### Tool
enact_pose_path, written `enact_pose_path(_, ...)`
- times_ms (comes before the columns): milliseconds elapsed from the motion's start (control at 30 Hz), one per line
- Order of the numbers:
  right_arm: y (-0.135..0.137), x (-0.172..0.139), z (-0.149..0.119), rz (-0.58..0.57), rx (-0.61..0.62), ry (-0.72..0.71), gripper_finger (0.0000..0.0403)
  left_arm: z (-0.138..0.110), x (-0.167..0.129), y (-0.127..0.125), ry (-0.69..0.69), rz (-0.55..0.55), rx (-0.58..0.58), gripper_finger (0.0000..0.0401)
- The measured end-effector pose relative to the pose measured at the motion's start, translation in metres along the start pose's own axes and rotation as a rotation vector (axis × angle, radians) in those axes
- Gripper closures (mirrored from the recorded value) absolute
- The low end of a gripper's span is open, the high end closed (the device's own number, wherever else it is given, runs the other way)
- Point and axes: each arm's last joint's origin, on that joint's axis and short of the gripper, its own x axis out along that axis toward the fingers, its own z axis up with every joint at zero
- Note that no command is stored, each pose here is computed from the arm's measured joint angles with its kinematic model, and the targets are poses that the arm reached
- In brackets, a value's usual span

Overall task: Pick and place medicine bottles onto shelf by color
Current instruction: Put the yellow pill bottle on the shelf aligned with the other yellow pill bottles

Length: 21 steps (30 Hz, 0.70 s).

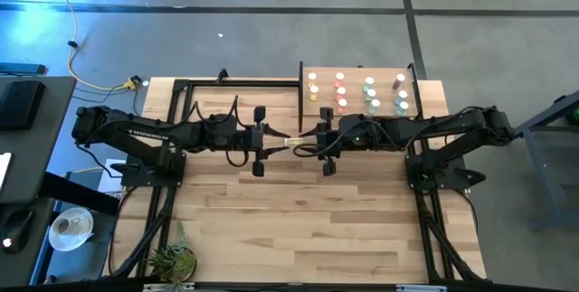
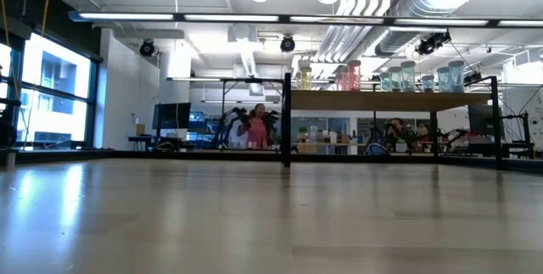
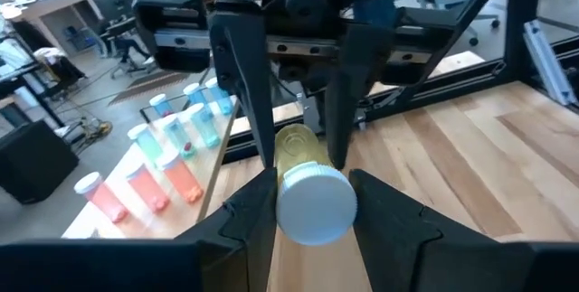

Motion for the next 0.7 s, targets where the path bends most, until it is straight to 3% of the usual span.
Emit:
enact_pose_path(167,0.000,0.000,0.000,-0.002,0.007,0.001,0.0238,-0.002,0.000,0.000,0.028,0.022,0.002,0.0279)
enact_pose_path(433,-0.004,-0.005,0.001,-0.081,0.001,0.023,0.0236,-0.006,0.000,0.005,0.074,0.038,0.028,0.0279)
enact_pose_path(700,-0.020,-0.041,0.010,-0.211,0.030,-0.013,0.0235,0.012,-0.002,0.038,0.174,0.087,0.031,0.0279)
